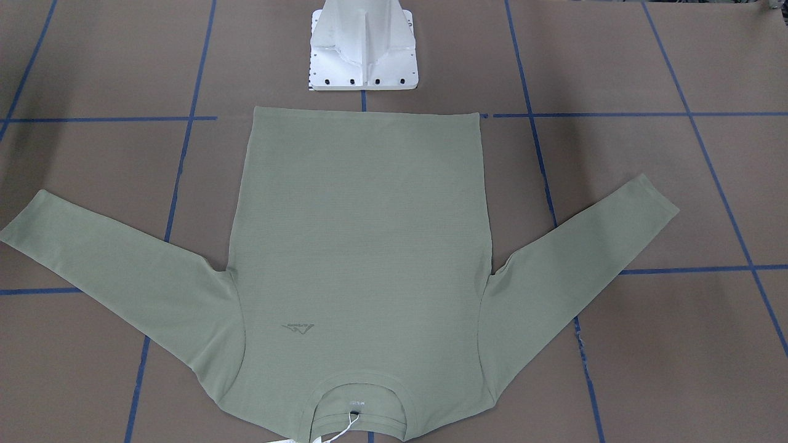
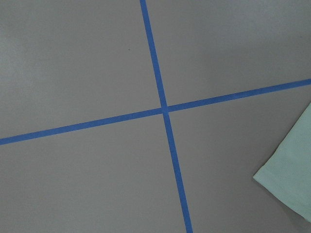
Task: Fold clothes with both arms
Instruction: 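Move the right gripper down to the cuff of the nearest green sleeve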
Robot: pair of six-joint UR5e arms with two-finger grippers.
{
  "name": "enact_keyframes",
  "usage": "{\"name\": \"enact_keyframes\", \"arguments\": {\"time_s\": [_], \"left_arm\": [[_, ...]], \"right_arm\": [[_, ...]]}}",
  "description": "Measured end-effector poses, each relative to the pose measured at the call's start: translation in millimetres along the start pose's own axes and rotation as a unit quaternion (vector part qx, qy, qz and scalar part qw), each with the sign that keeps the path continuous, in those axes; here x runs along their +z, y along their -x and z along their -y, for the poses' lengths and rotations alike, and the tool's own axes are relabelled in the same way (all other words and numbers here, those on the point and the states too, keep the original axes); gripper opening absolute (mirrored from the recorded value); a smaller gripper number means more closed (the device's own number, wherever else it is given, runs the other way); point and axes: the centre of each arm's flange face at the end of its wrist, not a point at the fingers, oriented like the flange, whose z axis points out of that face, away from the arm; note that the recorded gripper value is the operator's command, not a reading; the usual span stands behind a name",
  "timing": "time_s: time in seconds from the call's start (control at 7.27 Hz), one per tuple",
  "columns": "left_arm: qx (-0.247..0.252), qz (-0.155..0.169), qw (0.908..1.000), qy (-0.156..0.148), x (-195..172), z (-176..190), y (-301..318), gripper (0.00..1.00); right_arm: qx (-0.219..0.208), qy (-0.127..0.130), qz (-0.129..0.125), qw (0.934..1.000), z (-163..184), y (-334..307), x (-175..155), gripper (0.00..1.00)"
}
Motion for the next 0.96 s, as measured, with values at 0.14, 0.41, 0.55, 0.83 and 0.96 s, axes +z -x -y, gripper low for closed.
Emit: {"name": "enact_keyframes", "arguments": {"time_s": [0.14, 0.41, 0.55, 0.83, 0.96], "left_arm": [[0.0, 0.0, 1.0, 0.0, 0, 0, 0, 1.0], [0.003, 0.0, 1.0, -0.002, -2, 1, -2, 1.0], [0.006, -0.001, 1.0, -0.004, -4, 1, -5, 1.0], [0.015, -0.004, 0.9998, -0.011, -9, 4, -13, 1.0], [0.027, -0.002, 0.9995, -0.019, -12, 8, -19, 1.0]], "right_arm": [[0.0, 0.0, 0.0, 1.0, 0, 0, 0, 1.0], [0.0, 0.0, 0.0, 1.0, 0, 0, 0, 1.0], [0.0, 0.0, 0.0, 1.0, 0, 0, 0, 1.0], [-0.006, -0.004, 0.003, 1.0, 3, 6, -4, 1.0], [-0.011, -0.009, 0.005, 0.9999, 8, 13, -8, 1.0]]}}
